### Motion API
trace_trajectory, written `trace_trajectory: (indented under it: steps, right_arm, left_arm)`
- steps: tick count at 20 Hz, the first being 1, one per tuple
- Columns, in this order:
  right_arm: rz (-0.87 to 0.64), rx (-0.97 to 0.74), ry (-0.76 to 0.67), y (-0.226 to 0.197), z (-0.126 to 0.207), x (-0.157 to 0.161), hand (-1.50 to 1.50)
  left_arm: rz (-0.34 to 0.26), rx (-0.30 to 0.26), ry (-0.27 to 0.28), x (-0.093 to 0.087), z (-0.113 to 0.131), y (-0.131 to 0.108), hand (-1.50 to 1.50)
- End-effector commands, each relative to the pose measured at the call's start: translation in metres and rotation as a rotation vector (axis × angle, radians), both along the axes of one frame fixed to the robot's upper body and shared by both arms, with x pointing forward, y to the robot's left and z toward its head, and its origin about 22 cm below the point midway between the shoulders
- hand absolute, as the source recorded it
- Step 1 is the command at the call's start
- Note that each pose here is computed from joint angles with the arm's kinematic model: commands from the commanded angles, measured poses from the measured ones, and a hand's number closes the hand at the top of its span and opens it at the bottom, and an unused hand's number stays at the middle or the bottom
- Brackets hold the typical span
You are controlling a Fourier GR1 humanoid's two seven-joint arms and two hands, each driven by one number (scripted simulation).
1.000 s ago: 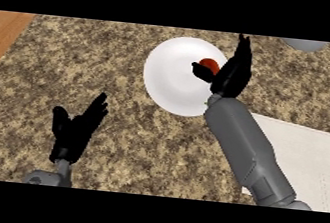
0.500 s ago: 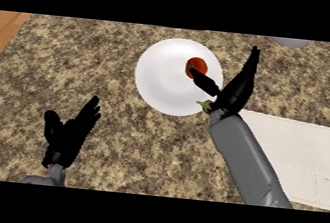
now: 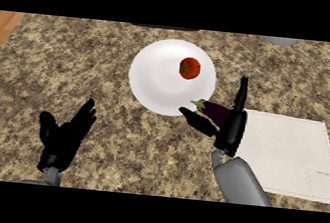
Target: Pick the tomato from the placemat and place it in the plate
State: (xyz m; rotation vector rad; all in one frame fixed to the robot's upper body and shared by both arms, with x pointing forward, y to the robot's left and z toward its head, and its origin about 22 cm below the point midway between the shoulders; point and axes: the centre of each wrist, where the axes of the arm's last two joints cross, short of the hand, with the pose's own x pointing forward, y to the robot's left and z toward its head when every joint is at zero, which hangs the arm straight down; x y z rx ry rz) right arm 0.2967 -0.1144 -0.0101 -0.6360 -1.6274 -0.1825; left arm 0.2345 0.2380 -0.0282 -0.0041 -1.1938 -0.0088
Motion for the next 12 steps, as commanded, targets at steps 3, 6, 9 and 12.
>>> trace_trajectory:
  steps: [3, 6, 9, 12]
  right_arm:
    - [0.064, -0.064, 0.053, -0.007, -0.023, -0.038, -1.5]
    - [0.067, -0.068, 0.079, 0.026, -0.023, -0.063, -1.5]
    - [0.062, -0.083, 0.094, 0.017, -0.044, -0.081, -1.5]
    - [0.054, -0.088, 0.081, 0.02, -0.033, -0.08, -1.5]
  left_arm:
    - [0.018, 0.004, 0.002, -0.006, -0.012, -0.005, 0.0]
    - [0.004, -0.004, 0.015, 0.005, 0.008, 0.001, 0.0]
    - [0.034, 0.001, -0.006, 0.017, 0.003, 0.022, 0.0]
    - [0.017, 0.014, 0.006, 0.009, 0.0, 0.015, 0.0]
